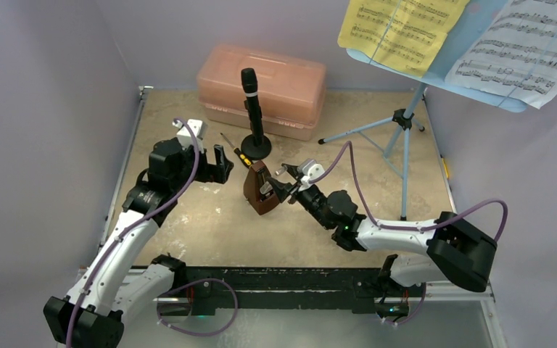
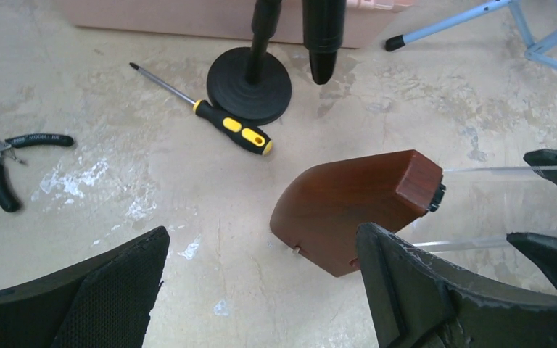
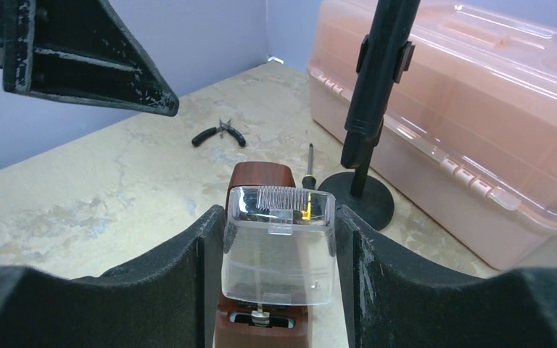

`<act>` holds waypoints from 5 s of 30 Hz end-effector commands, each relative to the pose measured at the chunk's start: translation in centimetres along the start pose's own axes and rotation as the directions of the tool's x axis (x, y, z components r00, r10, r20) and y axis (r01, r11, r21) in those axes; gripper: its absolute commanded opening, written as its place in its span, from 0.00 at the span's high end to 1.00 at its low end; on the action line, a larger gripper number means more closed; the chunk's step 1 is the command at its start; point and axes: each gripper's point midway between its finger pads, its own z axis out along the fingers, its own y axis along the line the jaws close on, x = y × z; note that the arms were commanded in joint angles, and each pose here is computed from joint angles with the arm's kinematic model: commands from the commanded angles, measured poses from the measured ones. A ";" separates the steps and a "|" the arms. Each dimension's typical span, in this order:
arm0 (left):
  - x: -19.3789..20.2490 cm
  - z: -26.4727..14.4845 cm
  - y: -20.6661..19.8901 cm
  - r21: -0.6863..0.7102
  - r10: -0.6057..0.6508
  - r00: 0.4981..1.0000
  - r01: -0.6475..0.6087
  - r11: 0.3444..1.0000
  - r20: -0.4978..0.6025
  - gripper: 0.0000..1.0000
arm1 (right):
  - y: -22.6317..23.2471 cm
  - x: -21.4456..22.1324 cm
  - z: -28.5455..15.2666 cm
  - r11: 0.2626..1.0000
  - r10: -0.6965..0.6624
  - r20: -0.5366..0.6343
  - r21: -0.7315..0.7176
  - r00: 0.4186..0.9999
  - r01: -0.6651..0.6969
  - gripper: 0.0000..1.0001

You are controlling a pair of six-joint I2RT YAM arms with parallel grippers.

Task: Pack up the instrument practice props
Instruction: Close the cover of the metronome.

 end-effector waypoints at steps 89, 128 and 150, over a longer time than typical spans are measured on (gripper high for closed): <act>-1.6 -0.1 0.7 0.000 -0.072 0.997 0.072 0.997 0.037 0.01 | 2.4 5.4 4.1 0.999 -0.030 -0.246 0.001 0.969 0.032 0.93; -1.8 -0.4 0.4 0.018 -0.064 0.997 0.063 0.998 0.047 0.02 | 1.8 3.1 2.7 0.994 -0.105 -0.141 -0.051 0.984 0.098 0.93; -1.7 -0.3 0.1 0.038 -0.063 0.997 0.061 0.997 0.044 0.02 | 1.5 4.7 2.0 0.990 -0.103 -0.185 -0.114 0.977 0.083 0.93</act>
